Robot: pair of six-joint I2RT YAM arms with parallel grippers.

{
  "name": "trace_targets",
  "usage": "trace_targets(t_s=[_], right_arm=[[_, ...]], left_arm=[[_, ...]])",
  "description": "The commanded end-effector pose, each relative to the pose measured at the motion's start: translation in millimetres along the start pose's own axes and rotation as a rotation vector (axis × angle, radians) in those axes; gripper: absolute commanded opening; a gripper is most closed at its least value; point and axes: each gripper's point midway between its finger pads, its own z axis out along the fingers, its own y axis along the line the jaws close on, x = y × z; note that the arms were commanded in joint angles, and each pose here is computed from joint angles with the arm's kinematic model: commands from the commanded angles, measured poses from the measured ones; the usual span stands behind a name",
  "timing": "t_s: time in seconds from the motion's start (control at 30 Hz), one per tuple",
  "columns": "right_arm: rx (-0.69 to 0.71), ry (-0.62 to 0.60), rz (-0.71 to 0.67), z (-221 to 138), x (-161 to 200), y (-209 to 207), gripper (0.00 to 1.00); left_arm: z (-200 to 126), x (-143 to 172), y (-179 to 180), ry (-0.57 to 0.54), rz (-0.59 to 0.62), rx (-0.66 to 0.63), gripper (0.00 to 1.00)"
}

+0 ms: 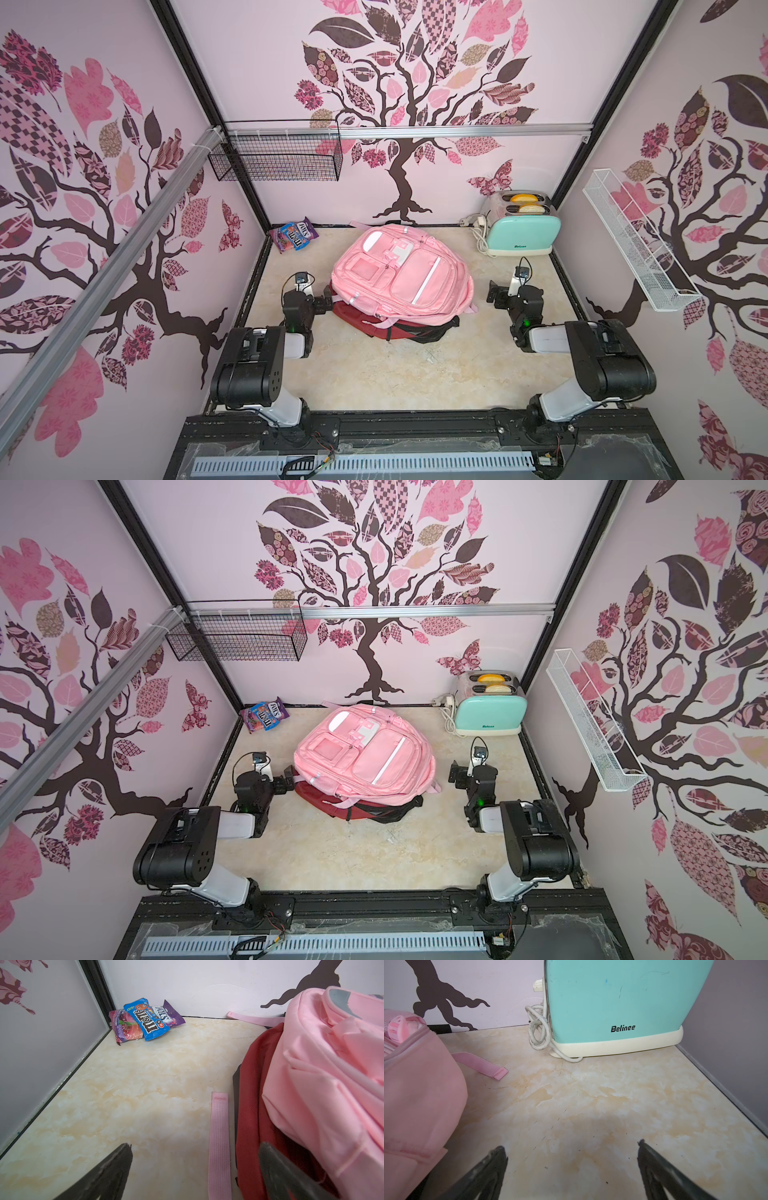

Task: Zip up the backpack
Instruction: Reset both arms

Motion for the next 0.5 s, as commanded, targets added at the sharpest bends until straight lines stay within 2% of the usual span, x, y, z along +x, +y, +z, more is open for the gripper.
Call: trace_targets(t_s=[0.0, 0.47], right_arm=[[-0.003, -0.013, 0.010, 0.2, -6.1, 0.4, 0.99], [-0.005, -0.013, 0.009, 0.3, -6.5, 1.2, 0.99]], left_arm=[[0.2, -7.9, 3.0, -0.022, -0.003, -0.013, 0.98], [0.2, -7.8, 3.4, -0.022, -0.003, -0.014, 0.98]])
